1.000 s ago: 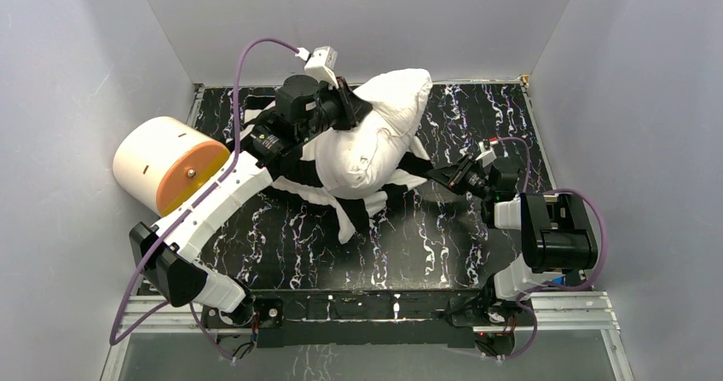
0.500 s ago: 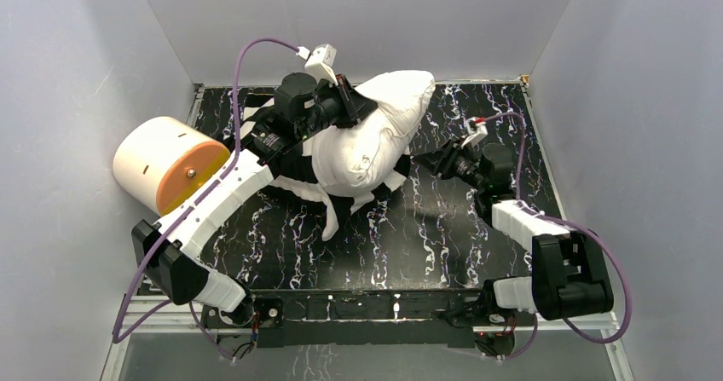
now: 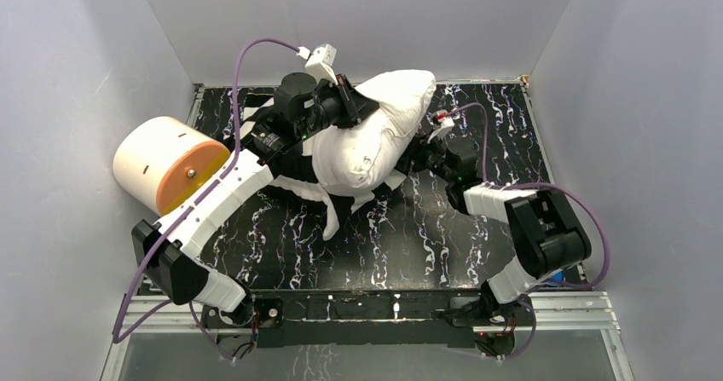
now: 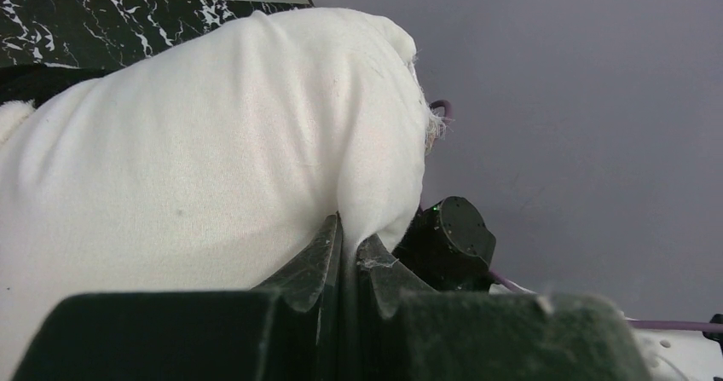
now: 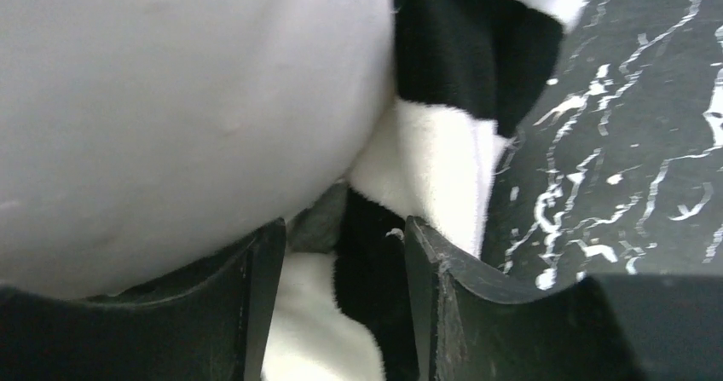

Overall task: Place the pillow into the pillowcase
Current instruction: Stuff the pillow into the pillowcase.

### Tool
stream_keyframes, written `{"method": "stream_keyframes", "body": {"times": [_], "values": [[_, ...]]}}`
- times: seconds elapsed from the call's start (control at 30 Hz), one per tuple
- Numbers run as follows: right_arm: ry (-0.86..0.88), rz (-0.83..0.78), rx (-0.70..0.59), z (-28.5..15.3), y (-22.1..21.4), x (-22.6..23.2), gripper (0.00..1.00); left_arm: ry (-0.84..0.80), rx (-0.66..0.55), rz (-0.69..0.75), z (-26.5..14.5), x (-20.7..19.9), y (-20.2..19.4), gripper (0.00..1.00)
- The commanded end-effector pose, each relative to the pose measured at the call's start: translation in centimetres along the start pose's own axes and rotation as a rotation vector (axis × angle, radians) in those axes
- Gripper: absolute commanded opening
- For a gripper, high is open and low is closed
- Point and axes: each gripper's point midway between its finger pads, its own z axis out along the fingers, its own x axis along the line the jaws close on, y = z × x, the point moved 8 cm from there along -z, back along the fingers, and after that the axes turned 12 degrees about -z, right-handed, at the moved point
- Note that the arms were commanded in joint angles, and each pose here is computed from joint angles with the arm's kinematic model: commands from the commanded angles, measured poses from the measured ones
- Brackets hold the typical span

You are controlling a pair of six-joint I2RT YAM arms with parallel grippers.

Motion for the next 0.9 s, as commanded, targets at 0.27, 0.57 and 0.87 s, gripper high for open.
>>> {"method": "stream_keyframes", "body": {"times": [0.27,0.57,0.87], "values": [[-0.100,-0.155,-0.160,5.1,2.0,-1.1,0.64,-0.170,-0.099,-0.046,-2.0,-4.0,3.1,0.00],[-0.192,-0.135,-0.201,7.8,0.9,-0.3,0.67,-0.164,-0.106,-0.054,-2.0,-3.7,3.0,0.00],[-0.075,-0.102,-0.282,8.2,2.5,0.1,0.00,-0.069,-0.171,-0.004,-3.0,-2.6,3.4,0.00]]}}
